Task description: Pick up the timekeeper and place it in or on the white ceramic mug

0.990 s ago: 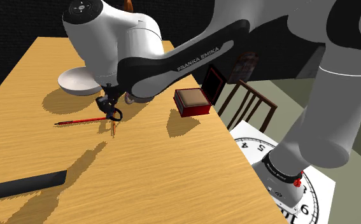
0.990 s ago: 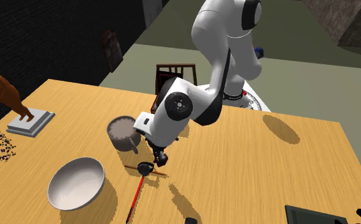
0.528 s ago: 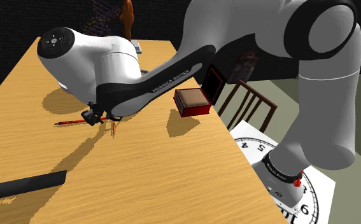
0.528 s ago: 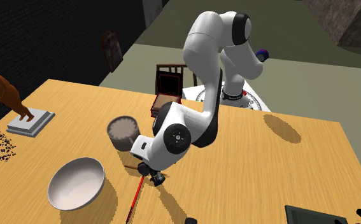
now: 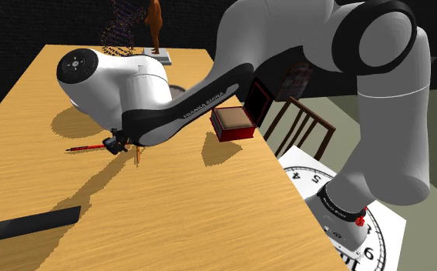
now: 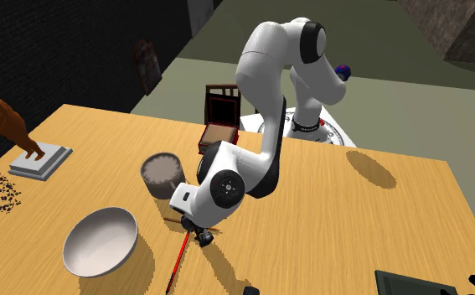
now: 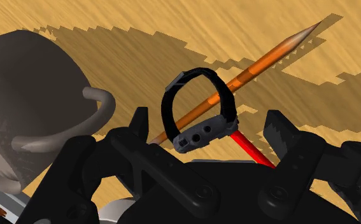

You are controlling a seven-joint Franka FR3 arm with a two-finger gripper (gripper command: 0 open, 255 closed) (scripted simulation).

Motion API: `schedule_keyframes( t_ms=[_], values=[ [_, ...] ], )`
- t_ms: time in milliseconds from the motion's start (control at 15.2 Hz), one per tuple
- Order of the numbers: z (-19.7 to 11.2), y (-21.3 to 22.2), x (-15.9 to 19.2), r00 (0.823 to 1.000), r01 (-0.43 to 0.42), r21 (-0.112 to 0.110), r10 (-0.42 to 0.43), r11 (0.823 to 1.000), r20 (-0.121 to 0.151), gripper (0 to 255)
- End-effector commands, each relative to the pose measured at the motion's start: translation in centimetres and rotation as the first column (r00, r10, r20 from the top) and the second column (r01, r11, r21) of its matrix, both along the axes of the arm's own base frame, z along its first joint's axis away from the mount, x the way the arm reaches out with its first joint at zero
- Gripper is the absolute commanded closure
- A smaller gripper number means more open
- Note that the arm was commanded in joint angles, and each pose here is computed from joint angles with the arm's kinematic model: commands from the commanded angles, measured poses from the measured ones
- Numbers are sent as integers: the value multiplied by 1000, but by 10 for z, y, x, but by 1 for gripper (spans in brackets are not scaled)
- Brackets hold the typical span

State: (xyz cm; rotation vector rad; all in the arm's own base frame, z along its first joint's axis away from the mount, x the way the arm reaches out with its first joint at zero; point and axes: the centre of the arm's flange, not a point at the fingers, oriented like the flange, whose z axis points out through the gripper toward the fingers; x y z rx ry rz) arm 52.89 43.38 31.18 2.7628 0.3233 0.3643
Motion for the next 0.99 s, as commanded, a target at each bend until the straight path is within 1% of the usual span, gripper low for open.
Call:
schedule_keyframes(
  t_ms=[0,264,330,924],
  values=[
    [0,0,0,1000,0,0,0,1000,0,0],
    [0,0,0,1000,0,0,0,1000,0,0],
    [0,0,0,1000,0,0,0,1000,0,255],
    [0,0,0,1000,0,0,0,1000,0,255]
  ],
)
